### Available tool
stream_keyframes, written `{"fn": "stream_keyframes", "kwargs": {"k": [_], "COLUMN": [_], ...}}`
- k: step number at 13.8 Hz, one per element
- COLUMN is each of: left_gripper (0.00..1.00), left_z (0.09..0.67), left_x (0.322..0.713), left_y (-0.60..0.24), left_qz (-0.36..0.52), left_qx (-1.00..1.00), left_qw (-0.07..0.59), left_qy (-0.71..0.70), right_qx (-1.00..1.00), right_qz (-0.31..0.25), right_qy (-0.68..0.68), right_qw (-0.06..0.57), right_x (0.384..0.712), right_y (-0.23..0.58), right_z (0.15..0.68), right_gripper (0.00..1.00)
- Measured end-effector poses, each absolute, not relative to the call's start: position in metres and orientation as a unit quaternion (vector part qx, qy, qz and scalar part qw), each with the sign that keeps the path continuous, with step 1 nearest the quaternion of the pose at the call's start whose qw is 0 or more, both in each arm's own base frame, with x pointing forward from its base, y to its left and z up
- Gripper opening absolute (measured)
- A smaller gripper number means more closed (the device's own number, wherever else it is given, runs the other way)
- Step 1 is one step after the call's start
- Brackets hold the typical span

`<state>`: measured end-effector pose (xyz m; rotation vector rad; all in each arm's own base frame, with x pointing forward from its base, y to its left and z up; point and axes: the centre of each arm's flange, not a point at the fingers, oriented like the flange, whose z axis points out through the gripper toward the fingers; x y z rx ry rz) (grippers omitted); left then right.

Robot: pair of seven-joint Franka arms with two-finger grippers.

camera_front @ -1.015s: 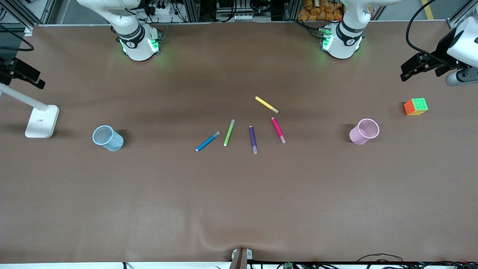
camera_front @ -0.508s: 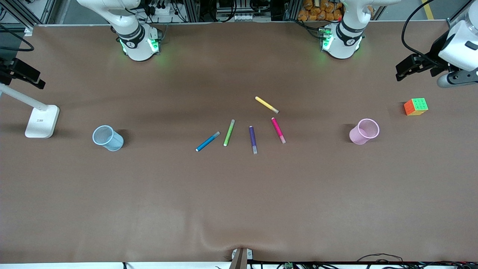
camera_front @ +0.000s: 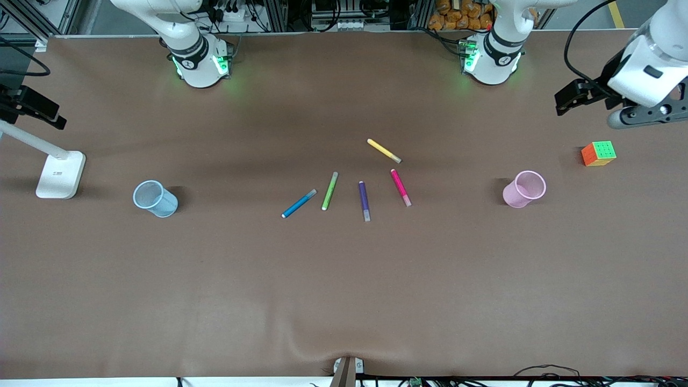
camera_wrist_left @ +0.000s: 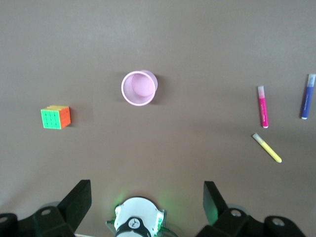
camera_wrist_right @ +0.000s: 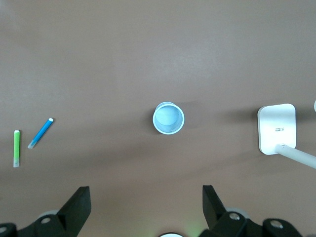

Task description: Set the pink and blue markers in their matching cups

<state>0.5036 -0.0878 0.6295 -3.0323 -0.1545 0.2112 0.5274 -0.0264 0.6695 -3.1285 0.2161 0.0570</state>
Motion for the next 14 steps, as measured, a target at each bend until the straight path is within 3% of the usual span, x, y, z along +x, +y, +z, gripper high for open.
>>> {"fn": "stream_keyframes", "kwargs": {"k": [14], "left_gripper": [1.00], "left_z": [0.554], "left_x": [0.516], "left_y": [-0.119], "left_qz": [0.154], "left_qx": [-0.985], "left_qw": [0.068], "left_qy": [-0.050], "right_qx": [-0.997], "right_qz": [0.021], "right_qy": [0.070], "right_qw": [0.003], "right_x": [0.529], "right_y": [-0.028], "right_z": [0.666], "right_gripper": [1.00]}}
